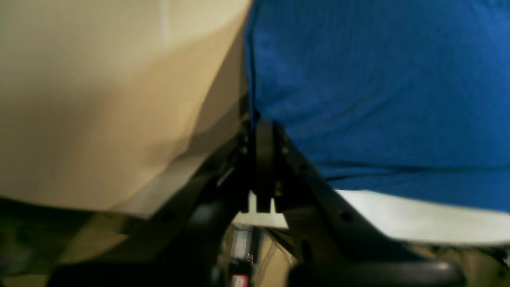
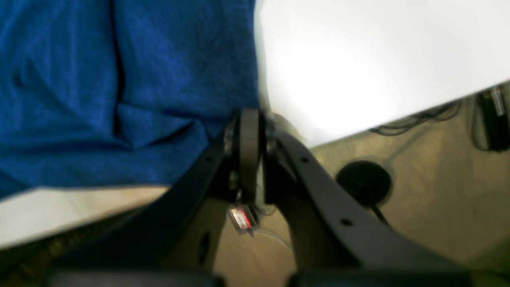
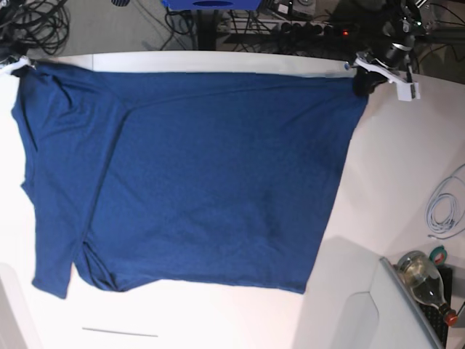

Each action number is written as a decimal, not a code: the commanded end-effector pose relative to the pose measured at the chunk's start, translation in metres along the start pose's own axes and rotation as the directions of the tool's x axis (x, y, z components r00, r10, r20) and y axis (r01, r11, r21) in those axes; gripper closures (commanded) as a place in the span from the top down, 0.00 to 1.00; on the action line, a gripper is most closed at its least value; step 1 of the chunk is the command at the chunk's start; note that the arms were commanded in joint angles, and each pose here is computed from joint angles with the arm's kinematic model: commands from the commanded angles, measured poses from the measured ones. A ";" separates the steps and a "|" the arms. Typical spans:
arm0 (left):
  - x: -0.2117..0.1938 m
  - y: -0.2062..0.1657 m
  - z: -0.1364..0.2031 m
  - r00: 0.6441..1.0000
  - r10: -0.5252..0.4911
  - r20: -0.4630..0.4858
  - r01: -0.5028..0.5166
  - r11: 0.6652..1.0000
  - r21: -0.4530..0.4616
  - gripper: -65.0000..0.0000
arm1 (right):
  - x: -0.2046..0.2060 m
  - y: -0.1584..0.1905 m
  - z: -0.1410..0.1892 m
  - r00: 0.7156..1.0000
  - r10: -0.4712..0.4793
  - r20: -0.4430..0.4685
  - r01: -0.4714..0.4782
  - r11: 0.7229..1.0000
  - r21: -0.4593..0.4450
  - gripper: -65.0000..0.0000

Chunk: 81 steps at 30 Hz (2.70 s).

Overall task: Layout the t-shirt on the table in an organized manner, then fold the t-shirt properly
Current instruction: 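Grasp the shirt edge corners with both grippers, then lift the shirt edge with both grippers and fold it over onto the shirt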

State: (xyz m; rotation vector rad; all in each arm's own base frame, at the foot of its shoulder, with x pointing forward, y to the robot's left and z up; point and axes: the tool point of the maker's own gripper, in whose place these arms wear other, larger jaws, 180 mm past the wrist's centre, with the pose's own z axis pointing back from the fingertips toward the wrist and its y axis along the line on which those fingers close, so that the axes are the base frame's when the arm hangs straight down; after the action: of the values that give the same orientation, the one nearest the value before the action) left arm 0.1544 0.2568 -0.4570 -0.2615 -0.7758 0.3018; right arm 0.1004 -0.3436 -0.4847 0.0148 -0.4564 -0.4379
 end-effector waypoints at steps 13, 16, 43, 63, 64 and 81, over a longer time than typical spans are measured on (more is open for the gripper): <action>0.050 -0.028 0.009 0.992 -0.124 0.030 0.124 0.992 -0.027 0.00 | 0.055 0.015 0.026 0.988 0.156 0.007 -0.156 0.987 -0.045 0.01; 0.054 -0.031 0.010 0.991 -0.130 0.041 0.131 0.991 -0.027 0.00 | 0.061 0.017 0.025 0.987 0.157 -0.020 -0.158 0.987 -0.042 0.01; 0.108 -0.028 -0.046 0.996 -0.028 0.086 0.030 0.999 -0.018 0.00 | 0.153 0.100 -0.030 0.996 0.057 0.062 -0.061 0.996 0.060 0.01; 0.122 -0.037 -0.066 0.996 -0.041 0.075 0.045 0.998 -0.050 0.00 | 0.172 0.079 -0.033 0.994 0.046 0.102 -0.049 0.998 0.028 0.01; 0.125 -0.039 -0.068 0.996 -0.038 0.081 0.043 0.998 -0.050 0.00 | 0.172 0.080 -0.033 0.994 0.044 0.102 -0.048 0.998 0.030 0.01; 0.118 -0.057 -0.102 1.000 -0.012 0.005 0.012 0.998 -0.065 0.00 | 0.173 0.085 -0.047 0.987 0.016 0.159 -0.025 0.998 0.055 0.01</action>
State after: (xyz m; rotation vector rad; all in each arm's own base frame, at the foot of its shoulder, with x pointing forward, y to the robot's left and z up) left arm 0.3052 0.2262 -0.4458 -0.3247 -0.7386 0.2754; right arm 0.2830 -0.3310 -0.4589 0.0503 -0.5725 -0.4097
